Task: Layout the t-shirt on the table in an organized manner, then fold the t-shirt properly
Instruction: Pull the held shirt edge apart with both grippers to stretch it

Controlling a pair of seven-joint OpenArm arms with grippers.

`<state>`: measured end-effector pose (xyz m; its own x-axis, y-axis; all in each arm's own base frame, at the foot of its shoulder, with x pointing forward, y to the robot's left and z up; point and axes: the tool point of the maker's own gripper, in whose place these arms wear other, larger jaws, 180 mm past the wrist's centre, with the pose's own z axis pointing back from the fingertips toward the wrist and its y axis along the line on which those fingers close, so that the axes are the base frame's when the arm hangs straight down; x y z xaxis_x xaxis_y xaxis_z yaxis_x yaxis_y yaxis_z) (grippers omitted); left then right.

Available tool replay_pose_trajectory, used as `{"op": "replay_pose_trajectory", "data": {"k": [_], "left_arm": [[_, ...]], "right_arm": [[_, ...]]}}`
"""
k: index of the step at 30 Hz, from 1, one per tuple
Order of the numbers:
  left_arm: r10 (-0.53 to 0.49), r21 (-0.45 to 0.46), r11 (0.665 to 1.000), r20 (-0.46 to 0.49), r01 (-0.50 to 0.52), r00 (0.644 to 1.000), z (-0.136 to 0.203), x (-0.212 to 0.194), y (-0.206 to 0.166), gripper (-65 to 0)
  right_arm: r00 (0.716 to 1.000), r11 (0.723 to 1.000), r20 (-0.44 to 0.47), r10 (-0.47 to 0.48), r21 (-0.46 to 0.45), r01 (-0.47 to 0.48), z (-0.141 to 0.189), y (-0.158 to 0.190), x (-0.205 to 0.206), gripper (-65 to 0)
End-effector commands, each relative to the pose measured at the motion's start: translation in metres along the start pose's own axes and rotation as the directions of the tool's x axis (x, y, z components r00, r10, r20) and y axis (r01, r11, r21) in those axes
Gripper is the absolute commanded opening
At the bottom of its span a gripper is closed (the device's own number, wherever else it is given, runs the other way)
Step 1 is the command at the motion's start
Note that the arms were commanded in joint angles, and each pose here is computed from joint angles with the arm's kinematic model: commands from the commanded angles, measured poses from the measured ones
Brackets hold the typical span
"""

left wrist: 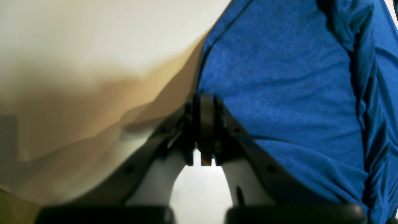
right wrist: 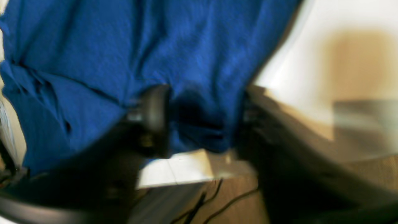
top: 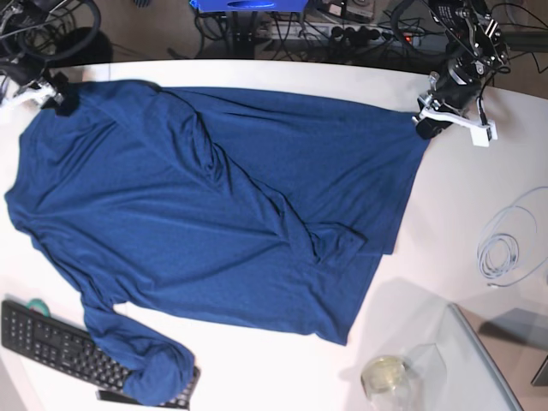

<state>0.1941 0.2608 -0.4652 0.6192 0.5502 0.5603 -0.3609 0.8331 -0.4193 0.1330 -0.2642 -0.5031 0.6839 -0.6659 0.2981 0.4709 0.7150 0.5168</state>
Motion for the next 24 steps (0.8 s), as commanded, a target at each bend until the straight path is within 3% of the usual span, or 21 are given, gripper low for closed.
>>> {"op": "replay_pose_trajectory", "data": {"k": [1, 2, 3, 5, 9, 16, 24], "left_arm": [[-0.009, -0.006, 1.0, 0.031, 0.01, 0.999, 0.003, 0.01, -0.001, -65.0], [-0.009, -0.006, 1.0, 0.031, 0.01, 0.999, 0.003, 0.01, -0.001, -65.0], [-0.01, -0.005, 1.0, 0.031, 0.01, 0.999, 0.003, 0.01, -0.001, -65.0], [-0.015, 0.003, 1.0, 0.024, 0.015, 1.0, 0.007, 0.006, 0.002, -65.0], [-0.062, 0.003, 0.998, 0.058, 0.062, 0.996, 0.022, 0.015, -0.006, -65.0], [-0.174, 0.009, 0.985, 0.149, 0.174, 0.973, 0.052, 0.046, -0.026, -65.0], [-0.199, 0.016, 0.98, 0.042, 0.198, 0.979, 0.056, 0.032, -0.025, -65.0]], "right_arm": [[0.995, 0.999, -0.101, -0.009, -0.054, 0.003, 0.003, -0.011, -0.024, -53.3], [0.995, 0.999, -0.099, -0.007, -0.055, 0.001, 0.003, -0.011, -0.022, -62.0], [0.995, 0.998, -0.097, -0.007, -0.056, 0.001, 0.003, -0.012, -0.022, -65.0], [0.996, 0.998, -0.094, -0.004, -0.058, -0.002, 0.004, -0.013, -0.019, -62.9], [0.995, 0.996, -0.095, 0.032, -0.075, -0.039, 0.012, -0.012, -0.01, -64.8], [0.976, 0.963, -0.09, 0.197, -0.167, -0.209, 0.052, 0.003, 0.032, -64.8], [0.993, 0.966, -0.083, 0.083, -0.236, -0.1, 0.073, -0.005, 0.041, -64.8]]}}
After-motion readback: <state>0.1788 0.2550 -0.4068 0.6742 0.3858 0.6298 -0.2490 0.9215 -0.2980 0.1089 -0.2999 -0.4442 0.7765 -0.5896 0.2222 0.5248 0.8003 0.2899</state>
